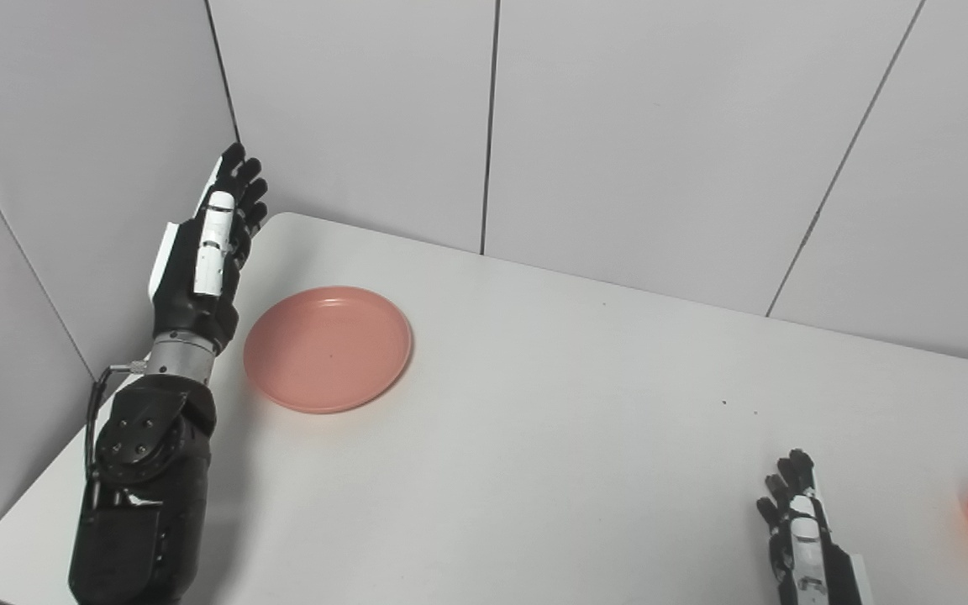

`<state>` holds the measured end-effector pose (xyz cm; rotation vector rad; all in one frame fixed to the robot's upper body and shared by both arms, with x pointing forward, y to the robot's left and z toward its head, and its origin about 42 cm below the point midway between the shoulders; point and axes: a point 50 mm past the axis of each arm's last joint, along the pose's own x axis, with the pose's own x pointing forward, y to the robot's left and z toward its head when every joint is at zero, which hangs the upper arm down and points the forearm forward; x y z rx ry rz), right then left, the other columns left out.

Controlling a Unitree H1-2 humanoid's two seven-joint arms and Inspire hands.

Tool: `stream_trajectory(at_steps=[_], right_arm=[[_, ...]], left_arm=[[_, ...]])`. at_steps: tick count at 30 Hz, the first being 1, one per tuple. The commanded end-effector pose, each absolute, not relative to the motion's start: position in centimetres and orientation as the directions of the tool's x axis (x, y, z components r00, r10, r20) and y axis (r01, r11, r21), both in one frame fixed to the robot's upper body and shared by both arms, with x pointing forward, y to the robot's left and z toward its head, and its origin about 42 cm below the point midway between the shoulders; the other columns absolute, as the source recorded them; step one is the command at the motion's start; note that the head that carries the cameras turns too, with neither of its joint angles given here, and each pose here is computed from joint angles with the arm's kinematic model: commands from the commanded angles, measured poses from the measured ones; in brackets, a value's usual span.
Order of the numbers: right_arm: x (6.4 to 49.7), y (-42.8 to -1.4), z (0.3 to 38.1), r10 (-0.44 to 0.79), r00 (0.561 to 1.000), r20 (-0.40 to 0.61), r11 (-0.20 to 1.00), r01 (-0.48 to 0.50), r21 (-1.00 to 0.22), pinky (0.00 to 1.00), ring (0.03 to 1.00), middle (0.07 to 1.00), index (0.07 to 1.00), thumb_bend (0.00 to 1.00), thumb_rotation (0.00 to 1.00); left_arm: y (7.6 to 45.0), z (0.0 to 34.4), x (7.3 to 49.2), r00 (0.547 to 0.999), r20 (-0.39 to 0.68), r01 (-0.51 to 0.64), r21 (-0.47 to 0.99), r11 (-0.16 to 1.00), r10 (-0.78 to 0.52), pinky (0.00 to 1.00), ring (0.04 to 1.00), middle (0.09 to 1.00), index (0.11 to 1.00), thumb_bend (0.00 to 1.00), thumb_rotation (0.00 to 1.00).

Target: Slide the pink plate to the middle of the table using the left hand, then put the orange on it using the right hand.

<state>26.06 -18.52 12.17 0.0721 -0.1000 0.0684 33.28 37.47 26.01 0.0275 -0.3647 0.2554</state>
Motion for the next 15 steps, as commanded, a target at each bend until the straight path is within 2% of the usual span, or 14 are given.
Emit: stream_trajectory(at_steps=[1,15], right_arm=[[26.1,-18.7,13.1,0.061,0.989,0.134,0.996,-0.07,0.063,1.0,0.984,0.991,0.994,0.17,1.0],[26.2,-18.8,13.2,0.062,0.989,0.131,0.996,-0.07,0.057,1.0,0.984,0.989,0.992,0.17,1.0]], left_arm=[[38.1,27.8,33.4,0.878,0.41,-0.26,-0.019,0.965,0.245,0.96,0.953,0.961,0.944,0.42,1.0],[39.9,26.5,33.1,0.882,0.369,-0.279,-0.091,0.956,0.292,0.94,0.937,0.945,0.929,0.36,1.0]])
